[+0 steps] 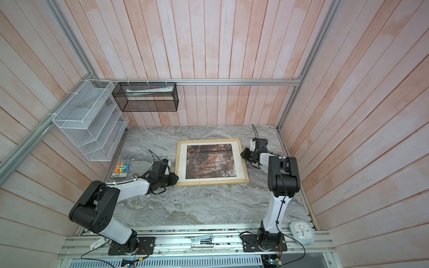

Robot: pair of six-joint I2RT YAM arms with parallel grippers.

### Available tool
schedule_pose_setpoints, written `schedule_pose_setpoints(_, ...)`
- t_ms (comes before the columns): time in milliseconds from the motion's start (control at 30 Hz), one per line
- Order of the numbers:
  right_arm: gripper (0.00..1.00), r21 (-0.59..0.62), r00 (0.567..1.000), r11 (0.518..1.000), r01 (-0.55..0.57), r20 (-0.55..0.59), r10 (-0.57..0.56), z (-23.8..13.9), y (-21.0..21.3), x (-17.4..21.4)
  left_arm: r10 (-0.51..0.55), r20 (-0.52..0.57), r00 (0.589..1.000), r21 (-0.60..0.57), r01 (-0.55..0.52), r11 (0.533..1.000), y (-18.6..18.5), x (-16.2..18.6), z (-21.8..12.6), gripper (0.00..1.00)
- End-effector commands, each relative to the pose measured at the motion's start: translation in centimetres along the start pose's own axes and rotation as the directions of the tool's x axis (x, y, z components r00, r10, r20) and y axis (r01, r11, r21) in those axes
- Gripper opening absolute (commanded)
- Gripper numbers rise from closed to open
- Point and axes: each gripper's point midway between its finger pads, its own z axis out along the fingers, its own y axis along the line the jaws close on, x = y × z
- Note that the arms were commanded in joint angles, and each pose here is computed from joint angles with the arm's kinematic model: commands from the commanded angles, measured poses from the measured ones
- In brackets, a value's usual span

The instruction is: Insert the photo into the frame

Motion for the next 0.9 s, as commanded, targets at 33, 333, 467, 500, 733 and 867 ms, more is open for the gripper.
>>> schedule_pose_setpoints(33, 0.26, -0.098, 0.991, 0.995, -0.004, -0.131, -0.009, 1.8, 2.6, 2.9, -0.029, -0.166, 0.986, 0.104, 0.047, 0.994, -1.0, 6.0, -0.7, 0.39)
schedule_pose_setpoints(333, 0.29, -0.136, 0.986, 0.99, 0.02, -0.164, -0.043, 3.6, 4.4, 2.7, 0.018, -0.172, 0.985, 0.258, 0.027, 0.966, -4.5, 7.6, -3.0, 0.44)
schedule_pose_setpoints(467, 0.29, -0.15, 0.982, 0.988, 0.033, -0.177, -0.06, 4.4, 5.5, 2.8, 0.027, -0.188, 0.982, 0.291, 0.03, 0.956, -5.3, 8.8, -3.4, 0.44)
schedule_pose_setpoints(500, 0.3, -0.156, 0.981, 0.987, 0.037, -0.18, -0.065, 4.6, 5.8, 2.8, 0.029, -0.191, 0.981, 0.299, 0.03, 0.954, -5.5, 9.1, -3.4, 0.45)
schedule_pose_setpoints(733, 0.3, -0.181, 0.976, 0.982, 0.058, -0.197, -0.094, 6.1, 7.8, 2.9, 0.011, -0.199, 0.98, 0.373, 0.065, 0.925, -6.6, 10.1, -4.0, 0.48)
schedule_pose_setpoints(867, 0.3, -0.199, 0.973, 0.978, 0.06, -0.205, -0.102, 7.0, 8.9, 2.8, -0.009, -0.182, 0.983, 0.314, 0.067, 0.947, -6.0, 10.5, -3.9, 0.5)
